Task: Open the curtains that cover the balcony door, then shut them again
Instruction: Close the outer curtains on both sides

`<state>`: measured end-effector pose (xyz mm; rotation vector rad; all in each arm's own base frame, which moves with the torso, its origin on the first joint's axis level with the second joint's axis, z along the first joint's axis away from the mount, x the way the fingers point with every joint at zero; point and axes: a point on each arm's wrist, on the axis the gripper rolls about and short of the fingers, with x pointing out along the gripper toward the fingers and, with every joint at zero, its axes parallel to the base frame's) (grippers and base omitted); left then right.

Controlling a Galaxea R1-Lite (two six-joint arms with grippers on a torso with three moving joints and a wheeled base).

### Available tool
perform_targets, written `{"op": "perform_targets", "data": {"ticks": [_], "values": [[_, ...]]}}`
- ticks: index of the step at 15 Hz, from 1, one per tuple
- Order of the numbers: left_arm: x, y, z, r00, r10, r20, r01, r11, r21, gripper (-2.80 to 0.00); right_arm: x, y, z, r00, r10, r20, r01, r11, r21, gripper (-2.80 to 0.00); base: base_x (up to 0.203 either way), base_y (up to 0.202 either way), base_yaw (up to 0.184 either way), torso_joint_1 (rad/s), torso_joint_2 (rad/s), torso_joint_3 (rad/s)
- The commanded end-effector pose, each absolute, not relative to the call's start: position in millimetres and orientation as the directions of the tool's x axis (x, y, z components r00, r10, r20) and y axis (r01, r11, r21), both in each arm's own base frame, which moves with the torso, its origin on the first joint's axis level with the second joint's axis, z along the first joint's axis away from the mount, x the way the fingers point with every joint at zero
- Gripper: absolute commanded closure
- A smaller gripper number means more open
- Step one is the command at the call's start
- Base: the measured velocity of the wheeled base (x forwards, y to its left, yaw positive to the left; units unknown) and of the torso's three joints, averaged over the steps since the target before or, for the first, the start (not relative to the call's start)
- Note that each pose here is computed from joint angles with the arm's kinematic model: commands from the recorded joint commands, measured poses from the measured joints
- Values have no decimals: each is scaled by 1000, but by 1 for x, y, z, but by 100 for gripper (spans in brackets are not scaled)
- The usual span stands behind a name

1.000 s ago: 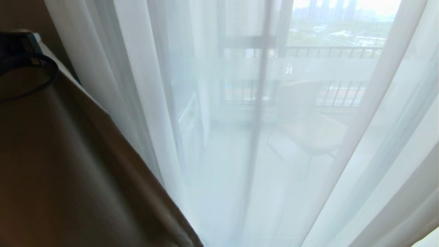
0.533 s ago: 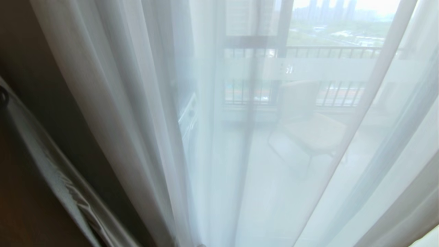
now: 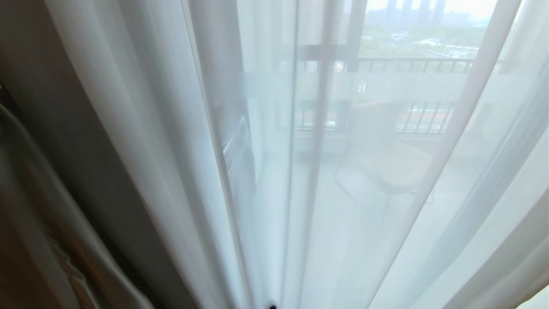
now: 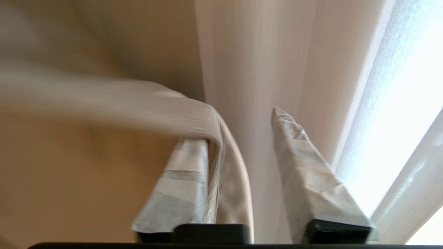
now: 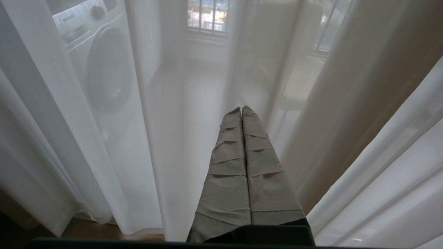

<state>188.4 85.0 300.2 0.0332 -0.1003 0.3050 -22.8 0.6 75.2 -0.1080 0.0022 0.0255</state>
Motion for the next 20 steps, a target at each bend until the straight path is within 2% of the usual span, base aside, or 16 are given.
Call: {"op": "perform_targets", "data": {"ticks": [1, 9, 15, 16, 20], "values": [[176, 79, 301, 947, 297, 120, -302, 953, 19, -280, -23, 1, 75, 1000, 26, -3, -26, 994, -109, 0, 0, 0, 0, 0, 0, 0], [100, 44, 285, 931, 308, 195, -318, 948, 19, -280, -23, 1, 75, 1000, 26, -3, -26, 994, -109, 0, 0, 0, 0, 0, 0, 0], [58, 25, 260, 936, 318, 148, -323, 946, 14, -280, -23, 1, 75, 1000, 26, -3, -26, 994, -109, 0, 0, 0, 0, 0, 0, 0], [55, 23, 259, 936, 318, 148, -324, 946, 14, 0, -23, 1, 75, 1000, 26, -3, -26, 994, -109, 0, 0, 0, 0, 0, 0, 0], [42, 17, 255, 937, 320, 138, -324, 946, 13, 0, -23, 1, 75, 1000, 26, -3, -26, 994, -109, 0, 0, 0, 0, 0, 0, 0]]}}
